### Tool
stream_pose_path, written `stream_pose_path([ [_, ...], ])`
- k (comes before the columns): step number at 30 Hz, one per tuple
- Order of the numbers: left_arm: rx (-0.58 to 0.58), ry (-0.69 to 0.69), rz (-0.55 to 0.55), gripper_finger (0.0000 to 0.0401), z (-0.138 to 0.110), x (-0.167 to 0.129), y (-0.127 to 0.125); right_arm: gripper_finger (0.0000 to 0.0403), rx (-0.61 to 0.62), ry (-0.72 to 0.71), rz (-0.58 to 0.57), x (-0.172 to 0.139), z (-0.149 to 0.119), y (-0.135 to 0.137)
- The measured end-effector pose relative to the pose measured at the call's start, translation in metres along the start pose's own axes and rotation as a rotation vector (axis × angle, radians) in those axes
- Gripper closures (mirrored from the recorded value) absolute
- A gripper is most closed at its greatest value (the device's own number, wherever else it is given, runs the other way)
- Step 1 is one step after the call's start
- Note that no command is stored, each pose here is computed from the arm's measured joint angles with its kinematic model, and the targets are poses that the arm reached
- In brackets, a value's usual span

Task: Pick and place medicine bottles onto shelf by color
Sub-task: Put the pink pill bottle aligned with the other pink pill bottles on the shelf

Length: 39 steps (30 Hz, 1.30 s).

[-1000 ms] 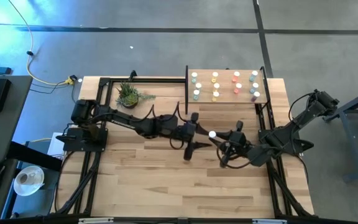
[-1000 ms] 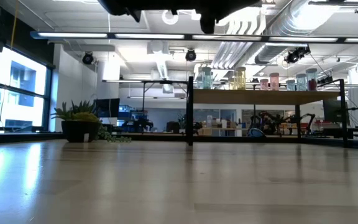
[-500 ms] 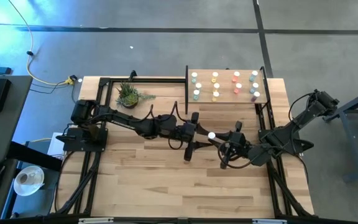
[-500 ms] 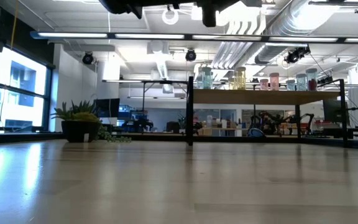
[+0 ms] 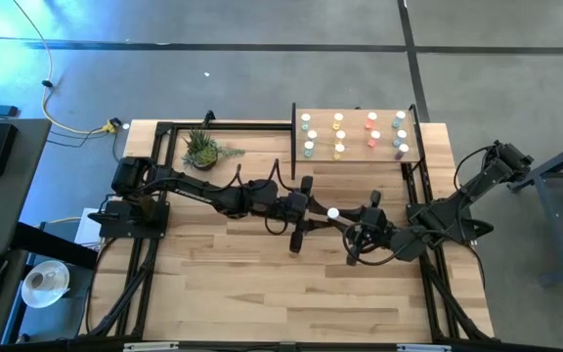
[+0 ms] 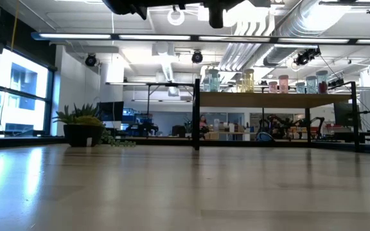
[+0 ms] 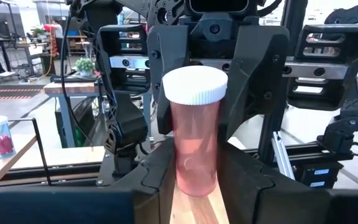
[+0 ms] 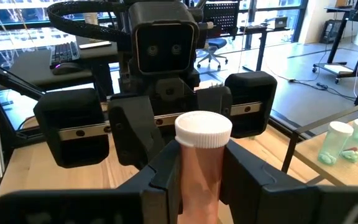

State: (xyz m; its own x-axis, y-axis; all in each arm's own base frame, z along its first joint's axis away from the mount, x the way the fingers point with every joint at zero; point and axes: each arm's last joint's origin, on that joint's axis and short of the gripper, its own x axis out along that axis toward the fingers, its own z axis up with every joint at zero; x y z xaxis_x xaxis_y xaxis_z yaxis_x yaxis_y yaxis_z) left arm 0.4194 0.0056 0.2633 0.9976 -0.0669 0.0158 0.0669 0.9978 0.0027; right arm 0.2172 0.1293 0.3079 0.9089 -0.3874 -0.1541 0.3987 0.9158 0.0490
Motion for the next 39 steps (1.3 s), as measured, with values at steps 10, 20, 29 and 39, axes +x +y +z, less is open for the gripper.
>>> stream_pose_path([
  [10, 0.0, 0.0, 0.0, 0.0312, 0.0, 0.0, 0.0, 0.032, 0.0, 0.001, 0.002, 0.0, 0.0, 0.0],
  [20, 0.001, 0.008, -0.001, 0.0313, 0.0, 0.0, 0.0, 0.032, -0.003, 0.008, 0.02, 0.0, 0.0, 0.0],
  [29, 0.011, 0.03, 0.007, 0.0313, -0.002, 0.0, 0.0, 0.0253, -0.007, 0.018, 0.006, 0.003, -0.001, -0.002],
  [39, 0.005, 0.094, 0.061, 0.0313, -0.009, -0.002, 0.014, 0.0211, -0.012, 0.017, -0.005, 0.004, -0.001, -0.004],
])
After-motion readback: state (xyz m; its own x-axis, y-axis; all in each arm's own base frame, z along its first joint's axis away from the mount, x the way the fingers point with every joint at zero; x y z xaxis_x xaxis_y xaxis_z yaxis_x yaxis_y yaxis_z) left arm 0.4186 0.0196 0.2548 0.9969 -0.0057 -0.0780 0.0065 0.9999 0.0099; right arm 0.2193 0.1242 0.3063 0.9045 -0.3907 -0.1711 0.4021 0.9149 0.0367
